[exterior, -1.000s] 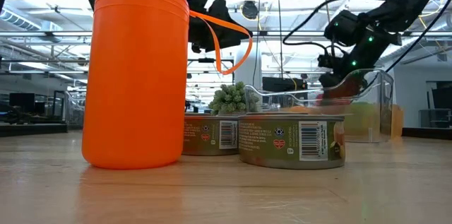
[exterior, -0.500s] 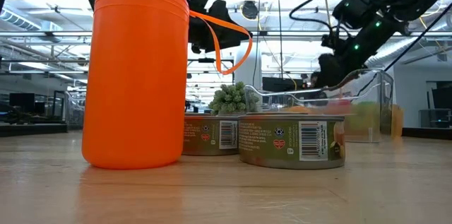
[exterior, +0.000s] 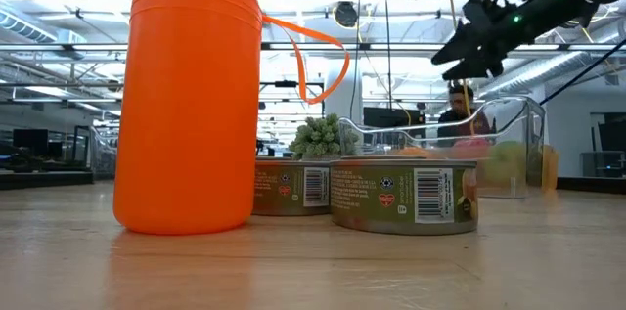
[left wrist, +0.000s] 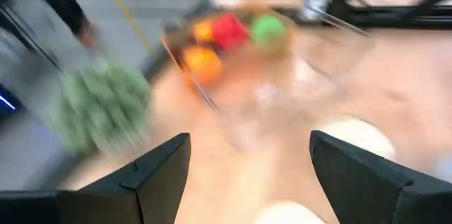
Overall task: Pick & Place Food Item
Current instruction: Put the green pear into the orange bin
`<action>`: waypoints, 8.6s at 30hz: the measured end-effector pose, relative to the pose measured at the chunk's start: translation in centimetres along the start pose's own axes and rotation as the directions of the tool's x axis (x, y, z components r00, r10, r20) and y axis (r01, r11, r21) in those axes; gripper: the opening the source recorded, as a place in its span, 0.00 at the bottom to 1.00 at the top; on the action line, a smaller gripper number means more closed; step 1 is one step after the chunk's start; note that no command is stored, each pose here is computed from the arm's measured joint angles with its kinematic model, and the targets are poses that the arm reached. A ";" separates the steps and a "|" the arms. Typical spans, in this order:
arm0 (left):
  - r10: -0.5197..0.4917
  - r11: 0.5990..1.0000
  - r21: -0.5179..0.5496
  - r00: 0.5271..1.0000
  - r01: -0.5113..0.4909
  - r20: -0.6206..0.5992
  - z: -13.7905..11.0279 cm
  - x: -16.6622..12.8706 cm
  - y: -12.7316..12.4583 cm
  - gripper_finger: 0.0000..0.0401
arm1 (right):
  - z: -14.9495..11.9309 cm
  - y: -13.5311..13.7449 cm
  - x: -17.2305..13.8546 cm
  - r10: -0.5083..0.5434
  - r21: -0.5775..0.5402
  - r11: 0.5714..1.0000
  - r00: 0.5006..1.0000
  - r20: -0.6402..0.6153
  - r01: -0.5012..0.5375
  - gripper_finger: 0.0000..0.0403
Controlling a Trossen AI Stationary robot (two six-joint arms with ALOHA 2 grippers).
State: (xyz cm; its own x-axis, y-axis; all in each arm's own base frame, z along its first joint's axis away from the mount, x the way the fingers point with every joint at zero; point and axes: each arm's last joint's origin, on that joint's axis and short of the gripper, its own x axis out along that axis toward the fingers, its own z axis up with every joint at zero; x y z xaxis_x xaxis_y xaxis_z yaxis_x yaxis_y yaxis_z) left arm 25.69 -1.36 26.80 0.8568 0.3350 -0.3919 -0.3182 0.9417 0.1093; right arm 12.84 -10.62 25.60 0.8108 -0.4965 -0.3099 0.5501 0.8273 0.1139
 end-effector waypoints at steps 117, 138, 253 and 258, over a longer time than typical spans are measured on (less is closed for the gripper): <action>-0.157 0.612 -0.541 0.581 -0.577 -0.798 -9.9 -5.3 -5.2 0.74 | 0.1 0.6 0.7 0.040 -0.059 0.997 0.999 0.007 -0.039 0.87; 0.001 0.384 -0.623 0.675 -0.681 -0.738 -8.8 -2.3 -1.4 0.74 | 0.1 0.6 0.7 0.040 -0.041 0.998 0.999 0.007 -0.040 0.87; -0.214 0.957 0.245 0.949 0.156 0.232 6.4 4.7 -2.7 0.67 | -0.7 1.1 1.9 0.185 -0.010 0.983 0.980 -0.072 -0.186 0.87; -0.347 0.923 0.295 0.863 0.246 0.366 6.0 8.1 -1.8 0.67 | -0.4 3.1 1.7 0.402 -0.104 0.908 0.914 -0.057 -0.405 0.85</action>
State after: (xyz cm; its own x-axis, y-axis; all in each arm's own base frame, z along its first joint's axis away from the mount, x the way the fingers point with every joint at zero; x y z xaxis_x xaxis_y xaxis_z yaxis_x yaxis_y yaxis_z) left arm 35.65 -0.17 28.90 0.9988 -0.0267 -0.0417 0.0371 0.9609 0.2742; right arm 15.87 -8.81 24.99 0.9507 -0.1068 -0.2911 0.1501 0.9800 0.1308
